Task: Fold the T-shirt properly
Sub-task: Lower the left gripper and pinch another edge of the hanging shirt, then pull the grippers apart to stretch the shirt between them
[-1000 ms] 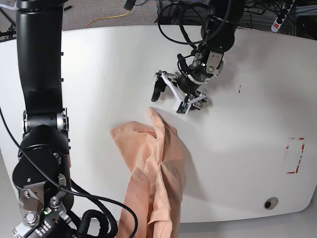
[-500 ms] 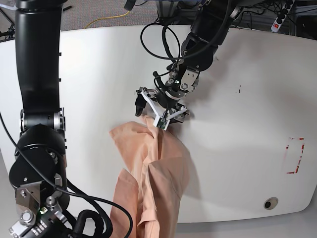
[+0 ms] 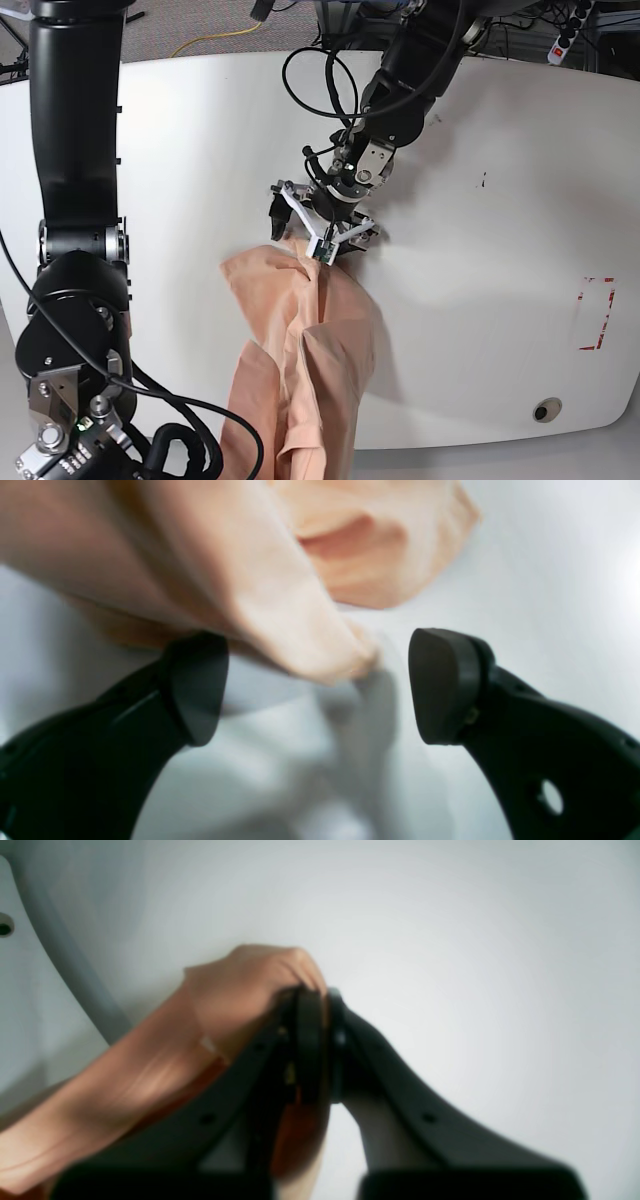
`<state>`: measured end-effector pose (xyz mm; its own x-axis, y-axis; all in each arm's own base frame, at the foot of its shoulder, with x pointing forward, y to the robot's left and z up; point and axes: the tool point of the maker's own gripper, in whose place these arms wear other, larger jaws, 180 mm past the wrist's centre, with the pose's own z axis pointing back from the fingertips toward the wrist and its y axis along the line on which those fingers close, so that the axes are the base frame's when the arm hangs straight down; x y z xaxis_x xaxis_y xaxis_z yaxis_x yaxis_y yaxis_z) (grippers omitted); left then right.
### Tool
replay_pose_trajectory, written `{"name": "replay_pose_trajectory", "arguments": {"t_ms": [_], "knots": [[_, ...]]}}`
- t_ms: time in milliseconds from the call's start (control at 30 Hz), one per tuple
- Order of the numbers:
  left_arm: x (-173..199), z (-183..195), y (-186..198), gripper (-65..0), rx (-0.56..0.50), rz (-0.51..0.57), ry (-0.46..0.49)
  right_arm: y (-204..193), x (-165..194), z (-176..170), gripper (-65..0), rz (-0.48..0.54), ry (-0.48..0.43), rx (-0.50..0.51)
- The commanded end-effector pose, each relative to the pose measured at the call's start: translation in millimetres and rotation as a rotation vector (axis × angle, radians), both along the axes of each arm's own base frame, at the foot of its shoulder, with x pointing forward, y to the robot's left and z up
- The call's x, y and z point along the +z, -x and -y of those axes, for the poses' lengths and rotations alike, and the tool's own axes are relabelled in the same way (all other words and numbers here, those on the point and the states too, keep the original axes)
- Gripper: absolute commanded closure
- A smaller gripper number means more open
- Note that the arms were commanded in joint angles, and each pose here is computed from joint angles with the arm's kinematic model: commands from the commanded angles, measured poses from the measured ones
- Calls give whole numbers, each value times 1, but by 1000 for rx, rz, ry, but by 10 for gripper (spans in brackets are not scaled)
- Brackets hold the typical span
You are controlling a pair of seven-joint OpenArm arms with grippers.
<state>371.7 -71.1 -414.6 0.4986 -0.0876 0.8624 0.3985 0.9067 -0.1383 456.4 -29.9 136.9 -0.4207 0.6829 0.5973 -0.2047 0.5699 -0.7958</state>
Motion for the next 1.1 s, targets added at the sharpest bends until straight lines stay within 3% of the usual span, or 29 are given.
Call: {"name": "replay_pose_trajectory", "arguments": {"t_ms": [0, 167, 333, 533, 833, 1067], "knots": [[0, -6, -5, -515, 50, -13, -10, 10, 26, 2, 0, 69, -26, 3], [3, -8, -8, -358, 67, 4, -9, 9, 24, 2, 0, 64, -26, 3], [3, -8, -8, -244, 65, 4, -9, 7, 20, 2, 0, 56, -26, 3], [3, -9, -8, -4, 68, 3, -7, 5, 17, 10, 0, 51, -22, -15], [21, -30, -13, 0, 78, 66, -20, -2, 14, 35, 0, 31, -66, -56], [50, -87, -5, 0, 75, 139, -126, -28, -5, 67, 0, -34, -63, -170]]}}
